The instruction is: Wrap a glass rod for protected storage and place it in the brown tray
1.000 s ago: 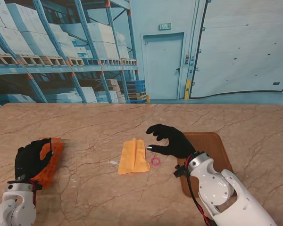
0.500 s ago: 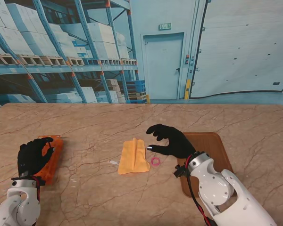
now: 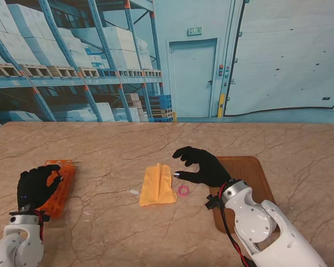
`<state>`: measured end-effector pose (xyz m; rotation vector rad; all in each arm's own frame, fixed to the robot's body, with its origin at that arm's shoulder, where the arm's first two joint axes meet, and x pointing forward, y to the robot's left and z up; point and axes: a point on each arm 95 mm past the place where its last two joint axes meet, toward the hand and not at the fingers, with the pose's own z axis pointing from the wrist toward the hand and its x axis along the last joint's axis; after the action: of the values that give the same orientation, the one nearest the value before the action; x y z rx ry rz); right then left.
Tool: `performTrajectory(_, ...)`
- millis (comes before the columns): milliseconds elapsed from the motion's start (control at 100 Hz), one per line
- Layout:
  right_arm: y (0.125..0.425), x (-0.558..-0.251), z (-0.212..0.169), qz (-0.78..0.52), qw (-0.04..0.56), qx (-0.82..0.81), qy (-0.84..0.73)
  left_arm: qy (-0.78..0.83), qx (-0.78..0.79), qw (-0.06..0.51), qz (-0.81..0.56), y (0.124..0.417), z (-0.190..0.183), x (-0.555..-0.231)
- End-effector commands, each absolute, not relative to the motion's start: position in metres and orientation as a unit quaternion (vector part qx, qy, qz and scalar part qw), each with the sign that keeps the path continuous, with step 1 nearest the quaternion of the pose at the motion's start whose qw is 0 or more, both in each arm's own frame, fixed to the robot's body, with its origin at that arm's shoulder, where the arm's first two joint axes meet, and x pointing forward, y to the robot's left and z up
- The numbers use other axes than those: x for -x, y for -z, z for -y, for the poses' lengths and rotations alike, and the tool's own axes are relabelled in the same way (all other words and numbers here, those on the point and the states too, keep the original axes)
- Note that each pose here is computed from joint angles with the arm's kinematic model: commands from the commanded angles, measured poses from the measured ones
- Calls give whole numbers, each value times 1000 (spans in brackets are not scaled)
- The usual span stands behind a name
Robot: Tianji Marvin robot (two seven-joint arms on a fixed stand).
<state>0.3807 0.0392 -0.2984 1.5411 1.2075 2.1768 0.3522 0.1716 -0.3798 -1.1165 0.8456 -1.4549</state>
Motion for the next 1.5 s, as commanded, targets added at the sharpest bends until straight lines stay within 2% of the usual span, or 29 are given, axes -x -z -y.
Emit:
performTrajectory(0,298,-379,-41,-409,104,-523,-740,612,466,533,-352,381,-171,-352)
performTrajectory(930,297,-379,-41,-405,104,-526,-740,605,430,558,-370,382,-172,-360)
performTrajectory(1490,296,-379,-42,-401,101,-528,-742,637,403,547,-363,373,-170,-358)
